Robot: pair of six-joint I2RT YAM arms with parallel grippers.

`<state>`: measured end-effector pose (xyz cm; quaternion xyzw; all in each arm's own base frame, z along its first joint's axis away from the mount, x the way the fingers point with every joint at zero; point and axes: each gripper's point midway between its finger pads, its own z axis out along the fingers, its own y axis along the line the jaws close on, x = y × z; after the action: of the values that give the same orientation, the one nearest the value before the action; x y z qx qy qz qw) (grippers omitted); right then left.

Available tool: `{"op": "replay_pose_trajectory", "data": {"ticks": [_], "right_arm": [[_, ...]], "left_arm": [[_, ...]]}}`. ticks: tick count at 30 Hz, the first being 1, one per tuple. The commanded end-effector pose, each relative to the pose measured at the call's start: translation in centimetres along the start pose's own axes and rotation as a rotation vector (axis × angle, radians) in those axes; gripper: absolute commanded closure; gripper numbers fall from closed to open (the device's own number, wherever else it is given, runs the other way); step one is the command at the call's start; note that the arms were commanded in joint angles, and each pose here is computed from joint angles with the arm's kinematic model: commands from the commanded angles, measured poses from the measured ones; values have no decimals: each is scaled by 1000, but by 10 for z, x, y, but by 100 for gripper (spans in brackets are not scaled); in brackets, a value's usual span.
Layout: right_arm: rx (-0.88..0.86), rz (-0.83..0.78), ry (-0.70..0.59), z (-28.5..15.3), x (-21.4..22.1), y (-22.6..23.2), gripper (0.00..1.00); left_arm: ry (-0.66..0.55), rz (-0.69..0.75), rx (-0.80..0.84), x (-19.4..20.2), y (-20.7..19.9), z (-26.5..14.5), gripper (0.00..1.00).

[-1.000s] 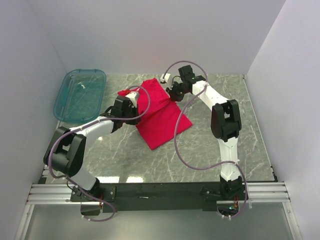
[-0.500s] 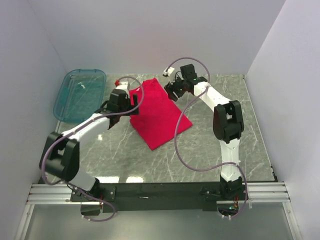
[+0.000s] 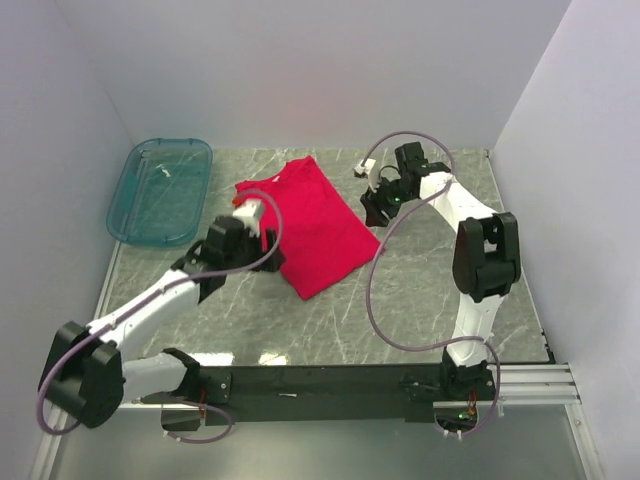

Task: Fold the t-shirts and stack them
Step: Fold the tshirt

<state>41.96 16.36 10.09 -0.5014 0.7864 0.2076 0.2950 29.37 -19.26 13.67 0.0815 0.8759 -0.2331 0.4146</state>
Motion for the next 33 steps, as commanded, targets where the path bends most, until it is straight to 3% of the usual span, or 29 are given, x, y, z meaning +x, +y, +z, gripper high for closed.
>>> {"op": "replay_pose_trajectory", "data": {"ticks": [1, 4, 9, 20, 23, 24, 28, 33], "right_arm": [[62, 210, -7, 4, -7, -16, 38], [73, 299, 0, 9, -1, -15, 37], [81, 533, 87, 26, 38, -12, 35], [-29, 647, 187, 49, 76, 30, 37], [-77, 659, 220, 47, 84, 48, 52], [-82, 662, 223, 44, 85, 52, 66], [-105, 685, 245, 32, 98, 76, 96], [-199, 722, 282, 13, 118, 131, 100]], "left_arm": [[35, -214, 64, 32, -13, -19, 26], [28, -230, 169, 49, -38, -32, 24], [103, -238, 116, 83, -41, -27, 21], [49, -351, 90, 77, -38, -24, 21], [18, -376, 94, 73, -37, -34, 21], [4, -384, 105, 71, -39, -39, 21], [-18, -431, 128, 69, -41, -50, 21], [-8, -436, 216, 67, -55, -64, 22]]}}
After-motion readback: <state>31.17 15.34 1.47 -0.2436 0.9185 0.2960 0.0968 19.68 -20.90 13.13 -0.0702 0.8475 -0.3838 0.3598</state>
